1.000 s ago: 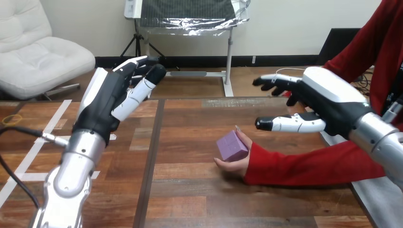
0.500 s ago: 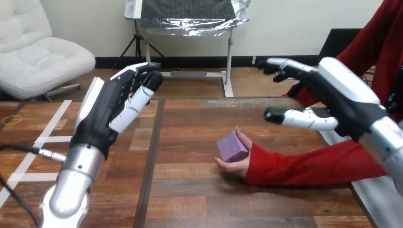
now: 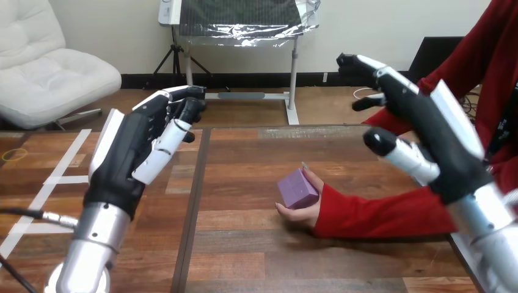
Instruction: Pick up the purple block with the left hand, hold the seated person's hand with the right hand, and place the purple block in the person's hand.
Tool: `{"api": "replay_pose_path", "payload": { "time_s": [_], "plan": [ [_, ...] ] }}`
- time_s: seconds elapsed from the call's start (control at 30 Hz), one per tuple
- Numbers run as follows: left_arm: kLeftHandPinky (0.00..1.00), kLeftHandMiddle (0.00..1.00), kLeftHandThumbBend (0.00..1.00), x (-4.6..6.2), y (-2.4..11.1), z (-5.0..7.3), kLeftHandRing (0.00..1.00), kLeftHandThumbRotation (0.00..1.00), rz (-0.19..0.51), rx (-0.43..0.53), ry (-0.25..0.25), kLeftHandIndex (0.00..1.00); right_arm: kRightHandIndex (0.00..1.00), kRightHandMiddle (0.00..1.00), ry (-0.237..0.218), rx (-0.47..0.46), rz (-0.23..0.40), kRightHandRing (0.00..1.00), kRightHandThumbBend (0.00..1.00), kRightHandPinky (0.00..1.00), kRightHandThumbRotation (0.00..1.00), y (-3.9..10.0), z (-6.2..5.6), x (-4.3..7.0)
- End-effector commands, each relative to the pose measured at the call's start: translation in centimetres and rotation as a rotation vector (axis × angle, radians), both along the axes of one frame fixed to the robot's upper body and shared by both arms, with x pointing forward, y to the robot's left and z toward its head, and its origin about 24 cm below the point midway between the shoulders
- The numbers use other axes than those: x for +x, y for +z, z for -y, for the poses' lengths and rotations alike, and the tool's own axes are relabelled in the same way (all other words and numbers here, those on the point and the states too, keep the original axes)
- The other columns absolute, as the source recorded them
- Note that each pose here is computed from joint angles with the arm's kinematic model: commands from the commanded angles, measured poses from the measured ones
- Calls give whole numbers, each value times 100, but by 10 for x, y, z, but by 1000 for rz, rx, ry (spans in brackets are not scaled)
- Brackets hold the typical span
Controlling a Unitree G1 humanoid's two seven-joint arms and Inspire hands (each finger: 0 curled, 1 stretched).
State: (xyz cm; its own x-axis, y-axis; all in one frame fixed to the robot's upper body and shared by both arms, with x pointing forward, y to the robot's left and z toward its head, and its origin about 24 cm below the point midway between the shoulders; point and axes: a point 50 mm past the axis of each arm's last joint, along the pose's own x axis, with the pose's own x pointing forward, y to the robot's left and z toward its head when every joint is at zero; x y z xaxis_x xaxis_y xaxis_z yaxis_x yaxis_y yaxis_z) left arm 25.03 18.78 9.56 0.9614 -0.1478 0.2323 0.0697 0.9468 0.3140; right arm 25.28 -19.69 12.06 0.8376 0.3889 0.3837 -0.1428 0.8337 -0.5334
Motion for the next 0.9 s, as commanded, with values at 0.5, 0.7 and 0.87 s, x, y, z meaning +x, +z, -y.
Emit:
{"api": "replay_pose_path", "payload": {
  "time_s": [0.5,0.7,0.87],
  "plan": [
    [54,68,51,-11,16,6,66,81,104,-139,-79,63,87,88,90,232,-16,87,98,79,100,-22,-27,-15],
    [51,68,51,-10,13,5,66,90,95,-208,-123,63,88,89,103,248,-35,87,96,79,100,-27,-31,-21],
    [49,67,45,-9,11,5,65,97,99,-227,-128,63,88,88,105,265,-63,86,97,78,100,-31,-33,-25]
  ]
}}
